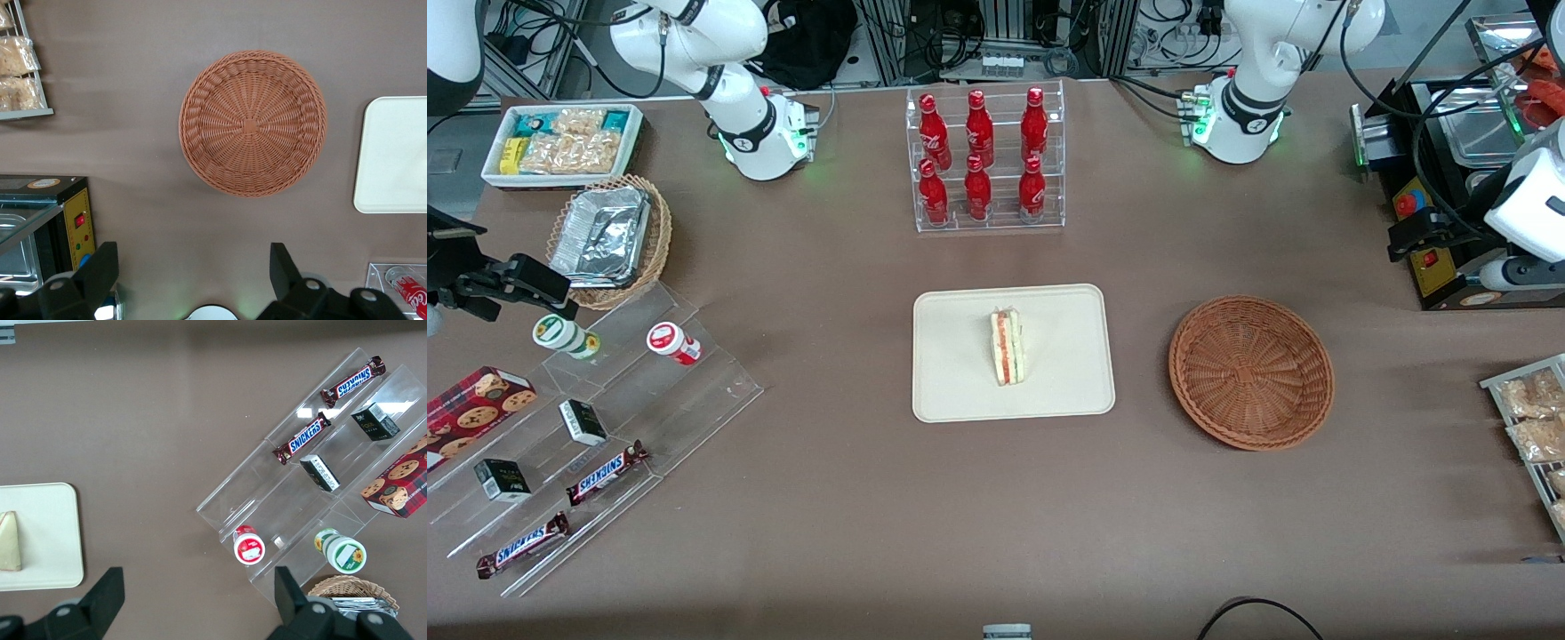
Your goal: Place sandwich from basket to tray
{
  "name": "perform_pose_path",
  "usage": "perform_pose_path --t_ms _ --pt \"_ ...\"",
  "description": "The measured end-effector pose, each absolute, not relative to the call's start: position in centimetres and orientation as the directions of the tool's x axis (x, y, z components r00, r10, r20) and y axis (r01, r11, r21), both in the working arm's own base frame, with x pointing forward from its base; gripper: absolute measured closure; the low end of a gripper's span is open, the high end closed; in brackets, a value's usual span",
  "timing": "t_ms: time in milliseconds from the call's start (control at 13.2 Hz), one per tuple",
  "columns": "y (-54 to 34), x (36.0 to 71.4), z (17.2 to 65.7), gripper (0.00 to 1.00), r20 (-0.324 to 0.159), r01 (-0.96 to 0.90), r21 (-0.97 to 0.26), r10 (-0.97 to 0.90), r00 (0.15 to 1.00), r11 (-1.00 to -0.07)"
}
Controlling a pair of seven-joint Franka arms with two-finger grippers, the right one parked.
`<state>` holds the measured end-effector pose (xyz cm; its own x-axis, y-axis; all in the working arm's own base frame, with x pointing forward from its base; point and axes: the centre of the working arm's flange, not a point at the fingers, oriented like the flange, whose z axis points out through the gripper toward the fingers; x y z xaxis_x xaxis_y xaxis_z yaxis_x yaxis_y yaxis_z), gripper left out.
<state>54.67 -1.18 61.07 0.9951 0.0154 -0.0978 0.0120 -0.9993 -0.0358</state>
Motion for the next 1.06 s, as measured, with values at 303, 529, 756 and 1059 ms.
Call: perform_pose_path --t_ms 303,529,756,1059 --pt "-2.6 54.4 62.0 0.00 -0.086 -0.016 -0.033 -0.013 0.996 -0.999" --pt "-1.9 53.1 62.8 0.00 -0.125 -0.010 -0.036 -0.006 0.992 -0.999" --pt "-2.3 52.9 63.3 0.00 -0.111 -0.012 -0.037 -0.008 0.994 -0.999" --pt "-2.1 52.9 63.5 0.00 -0.105 0.007 -0.038 0.011 0.994 -0.999"
